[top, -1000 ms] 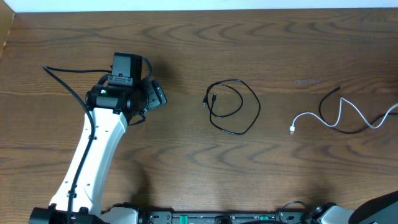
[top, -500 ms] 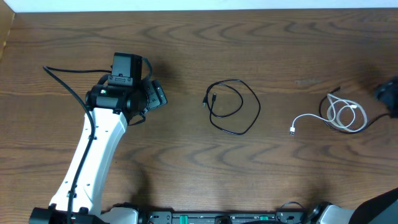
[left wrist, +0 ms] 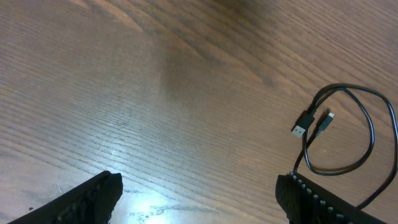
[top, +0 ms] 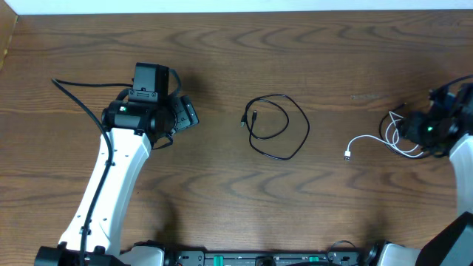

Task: Untangle cables

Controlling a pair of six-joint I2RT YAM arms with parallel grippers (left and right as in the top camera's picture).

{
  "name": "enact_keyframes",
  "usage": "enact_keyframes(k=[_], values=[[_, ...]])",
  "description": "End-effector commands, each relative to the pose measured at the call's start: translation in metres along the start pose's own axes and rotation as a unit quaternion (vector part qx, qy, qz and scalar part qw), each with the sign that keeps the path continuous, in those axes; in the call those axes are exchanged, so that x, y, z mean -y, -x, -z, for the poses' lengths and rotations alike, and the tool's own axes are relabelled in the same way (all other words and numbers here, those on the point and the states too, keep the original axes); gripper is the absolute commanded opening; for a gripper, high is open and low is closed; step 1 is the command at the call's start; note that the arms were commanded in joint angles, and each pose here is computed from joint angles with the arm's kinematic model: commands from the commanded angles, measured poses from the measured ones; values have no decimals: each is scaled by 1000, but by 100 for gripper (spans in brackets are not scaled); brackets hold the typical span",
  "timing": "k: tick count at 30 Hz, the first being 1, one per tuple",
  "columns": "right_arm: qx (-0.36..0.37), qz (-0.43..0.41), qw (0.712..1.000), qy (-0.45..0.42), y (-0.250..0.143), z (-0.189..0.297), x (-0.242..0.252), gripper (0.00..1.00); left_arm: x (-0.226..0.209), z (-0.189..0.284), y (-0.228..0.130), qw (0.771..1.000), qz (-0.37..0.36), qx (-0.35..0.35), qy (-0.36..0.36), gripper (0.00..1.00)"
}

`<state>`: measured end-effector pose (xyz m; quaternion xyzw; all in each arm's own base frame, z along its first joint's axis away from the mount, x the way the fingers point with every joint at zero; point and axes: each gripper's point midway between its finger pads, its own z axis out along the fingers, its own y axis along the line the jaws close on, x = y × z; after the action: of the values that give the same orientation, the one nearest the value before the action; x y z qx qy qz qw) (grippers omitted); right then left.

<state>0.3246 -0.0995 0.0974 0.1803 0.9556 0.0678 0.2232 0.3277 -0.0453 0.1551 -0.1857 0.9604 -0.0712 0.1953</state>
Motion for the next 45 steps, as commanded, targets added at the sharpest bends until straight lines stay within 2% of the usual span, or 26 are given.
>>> enact_keyframes(k=[1,10,14,16,21,25,31,36,39,40,41,43,45], values=[[-14,22,1000,-3,-18,-19,1,45,0,5,2,1000,5,7,-3,85],[15,35,999,1,-30,-46,1,38,0,5,1,1000,5,7,-3,85],[41,41,998,1,-26,-52,3,17,0,5,1,1000,5,6,-2,85],[53,43,998,1,-20,-52,3,1,-1,5,1,1000,5,6,-2,85],[100,43,994,1,7,-43,1,1,-1,5,1,1000,5,6,-2,85],[169,-26,985,-1,57,-11,12,1,-1,5,1,1000,5,6,-2,85],[241,-108,964,-33,113,48,61,1,-1,5,1,1000,5,6,-2,85],[268,-163,948,-58,123,74,99,1,-1,5,1,1000,5,6,-2,85],[251,-175,950,-65,114,71,105,1,0,5,2,1000,5,8,-3,85],[246,-176,951,-64,111,69,104,4,0,5,2,1000,5,9,-3,85],[240,-176,953,-60,110,66,102,26,0,5,2,1000,5,9,-3,85],[221,-170,960,-32,105,59,87,76,0,5,2,1000,5,9,-3,85],[197,-162,967,8,97,53,66,98,0,5,2,1000,5,9,-3,85]])
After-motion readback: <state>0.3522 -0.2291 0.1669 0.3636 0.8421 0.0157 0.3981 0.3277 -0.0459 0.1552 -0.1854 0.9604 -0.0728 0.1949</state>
